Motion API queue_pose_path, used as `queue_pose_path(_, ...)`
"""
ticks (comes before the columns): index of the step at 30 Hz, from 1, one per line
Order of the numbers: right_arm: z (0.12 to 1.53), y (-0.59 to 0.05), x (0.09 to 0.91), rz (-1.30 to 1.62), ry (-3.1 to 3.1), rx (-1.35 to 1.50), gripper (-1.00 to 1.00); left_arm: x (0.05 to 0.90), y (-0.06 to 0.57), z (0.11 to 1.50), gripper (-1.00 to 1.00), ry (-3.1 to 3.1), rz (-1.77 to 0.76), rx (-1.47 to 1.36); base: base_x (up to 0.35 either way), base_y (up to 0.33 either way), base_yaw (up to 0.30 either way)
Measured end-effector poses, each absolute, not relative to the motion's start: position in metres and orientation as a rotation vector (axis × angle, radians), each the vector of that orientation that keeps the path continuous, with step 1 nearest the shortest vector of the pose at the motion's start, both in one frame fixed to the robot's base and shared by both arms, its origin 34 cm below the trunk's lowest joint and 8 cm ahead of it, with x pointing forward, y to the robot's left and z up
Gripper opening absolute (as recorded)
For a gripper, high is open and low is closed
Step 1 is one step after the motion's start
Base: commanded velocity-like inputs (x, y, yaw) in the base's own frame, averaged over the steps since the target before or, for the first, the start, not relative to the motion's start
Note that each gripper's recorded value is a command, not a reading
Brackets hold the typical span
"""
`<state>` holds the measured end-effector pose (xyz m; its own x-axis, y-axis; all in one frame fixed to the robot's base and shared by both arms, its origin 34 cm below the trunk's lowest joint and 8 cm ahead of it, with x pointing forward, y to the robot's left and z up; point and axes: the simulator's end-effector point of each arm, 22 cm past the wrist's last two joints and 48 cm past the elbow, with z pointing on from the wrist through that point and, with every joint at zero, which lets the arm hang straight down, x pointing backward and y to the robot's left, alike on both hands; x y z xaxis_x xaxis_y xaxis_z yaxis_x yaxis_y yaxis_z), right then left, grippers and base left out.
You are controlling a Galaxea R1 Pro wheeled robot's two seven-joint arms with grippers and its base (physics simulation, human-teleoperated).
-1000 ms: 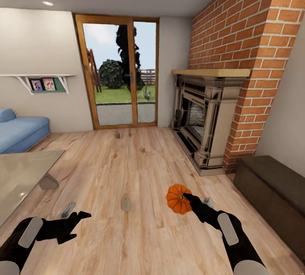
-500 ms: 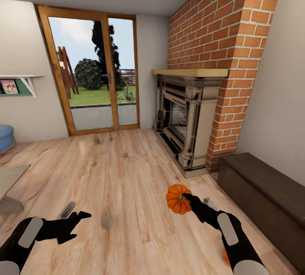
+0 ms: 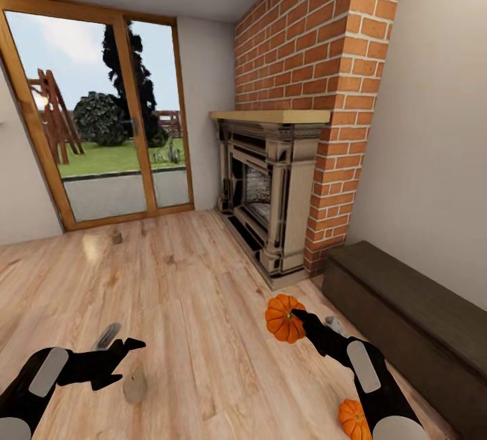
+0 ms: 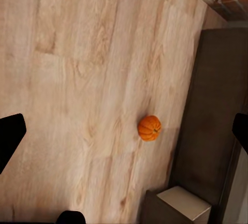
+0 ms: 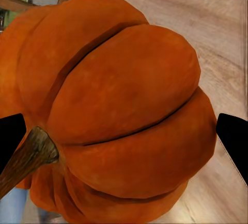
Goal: Place each of the two pumpkins and all three candles from the living room inside a cabinet in the living room (use any cabinet), then make sure every cabinet is closed, and position the cauldron so it is next to a table in the living room.
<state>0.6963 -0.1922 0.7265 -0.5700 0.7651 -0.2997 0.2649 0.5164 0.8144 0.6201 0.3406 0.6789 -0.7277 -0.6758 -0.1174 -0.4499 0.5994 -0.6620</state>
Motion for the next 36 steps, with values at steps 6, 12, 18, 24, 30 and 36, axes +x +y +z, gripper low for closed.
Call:
queue_pose_path(6,0.7264,-0.1926,0.6963,0.972,2.097,0.836,-1.0,0.6201,0.3409,0.6789,1.0,2.473,-0.879,-0.908,0.143,0.0,-0.276)
queue_pose_path(12,0.7262,-0.1929,0.6962,0.971,2.097,0.838,-1.0,0.6201,0.3409,0.6789,1.0,2.473,-0.879,-0.908,0.126,0.028,-0.276)
queue_pose_path(18,0.7274,-0.1927,0.6967,0.979,2.091,0.842,-1.0,0.6201,0.3409,0.679,1.0,2.473,-0.879,-0.908,0.116,0.095,-0.276)
queue_pose_path(24,0.7274,-0.1924,0.6968,0.978,2.091,0.841,-1.0,0.6201,0.3408,0.679,1.0,2.473,-0.879,-0.907,0.046,0.14,-0.276)
queue_pose_path(30,0.7275,-0.1919,0.6968,0.979,2.091,0.841,-1.0,0.6201,0.3408,0.679,1.0,2.473,-0.879,-0.907,0.004,0.164,-0.276)
queue_pose_path(36,0.7274,-0.1916,0.6968,0.979,2.091,0.841,-1.0,0.6201,0.3409,0.679,1.0,2.473,-0.879,-0.907,0.001,0.162,-0.276)
